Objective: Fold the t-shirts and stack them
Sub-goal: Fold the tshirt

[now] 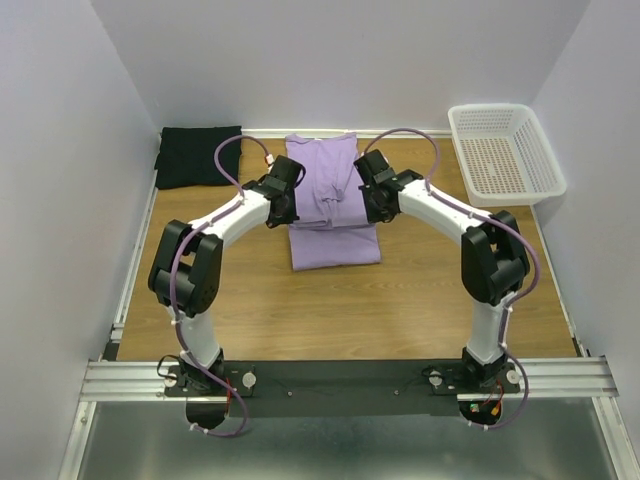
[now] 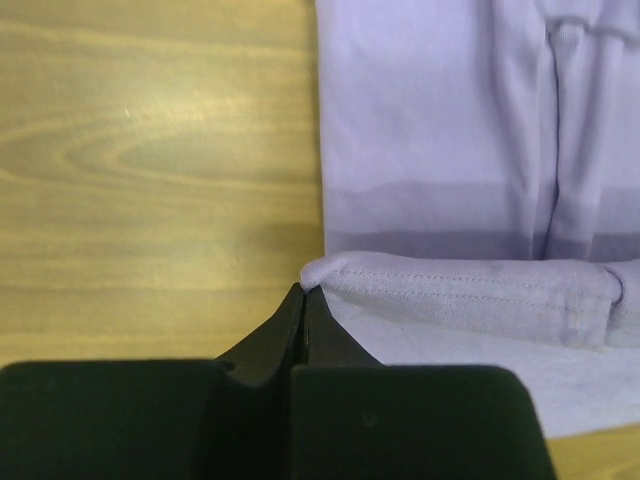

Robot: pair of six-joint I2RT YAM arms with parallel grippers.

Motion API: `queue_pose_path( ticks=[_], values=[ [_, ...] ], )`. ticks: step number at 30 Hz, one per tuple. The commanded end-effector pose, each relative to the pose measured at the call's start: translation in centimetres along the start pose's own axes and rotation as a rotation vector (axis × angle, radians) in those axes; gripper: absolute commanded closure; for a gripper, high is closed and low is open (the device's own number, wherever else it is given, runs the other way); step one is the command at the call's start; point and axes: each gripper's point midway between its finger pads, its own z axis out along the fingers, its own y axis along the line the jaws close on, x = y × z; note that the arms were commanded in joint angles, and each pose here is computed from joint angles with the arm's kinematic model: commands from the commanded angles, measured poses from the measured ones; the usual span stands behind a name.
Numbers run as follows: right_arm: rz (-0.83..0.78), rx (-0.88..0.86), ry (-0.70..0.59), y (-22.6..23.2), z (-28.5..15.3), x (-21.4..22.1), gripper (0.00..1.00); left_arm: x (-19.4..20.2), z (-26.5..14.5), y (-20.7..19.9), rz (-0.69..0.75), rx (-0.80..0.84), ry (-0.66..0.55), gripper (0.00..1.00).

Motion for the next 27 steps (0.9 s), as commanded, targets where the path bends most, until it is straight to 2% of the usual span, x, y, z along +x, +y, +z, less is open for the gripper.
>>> queue_pose_path(
  ticks=[1, 9, 16, 18, 20, 21, 24, 25, 27],
  values=[
    [-0.019, 0.052, -0.060, -1.1, 1.2, -2.3, 1.00, -2.7, 1.0, 1.7, 0.013, -0.073, -0.089, 1.00],
    [-0.012, 0.058, -0.047, -1.3, 3.8, -1.4, 0.99, -1.7, 3.4, 1.5, 0.018, -0.063, -0.065, 1.00],
    [0.002, 0.071, -0.022, -1.7, 5.4, -0.1, 0.99, -1.6, 3.9, 1.5, 0.014, -0.065, -0.069, 1.00],
    [0.002, 0.075, -0.022, -1.6, 5.7, 0.0, 0.96, -1.7, 3.8, 1.4, 0.011, -0.057, -0.074, 0.98],
    [0.005, 0.075, -0.020, -1.7, 5.9, 0.0, 0.90, -1.7, 3.8, 1.4, 0.009, -0.060, -0.076, 0.91],
    [0.006, 0.067, -0.026, -1.5, 5.6, -0.2, 0.80, -1.7, 3.7, 1.6, 0.009, -0.065, -0.076, 0.81],
    [0.012, 0.040, -0.045, -1.2, 4.7, -0.9, 0.65, -1.9, 3.1, 1.7, 0.000, -0.069, -0.086, 0.63],
    [0.008, 0.029, -0.051, -1.1, 4.4, -1.2, 0.59, -2.5, 2.2, 1.5, -0.010, -0.057, -0.108, 0.47],
    [-0.021, -0.019, -0.075, -0.5, 3.3, -2.0, 0.55, -3.6, 0.5, 1.1, -0.032, -0.031, -0.146, 0.32]
  ],
)
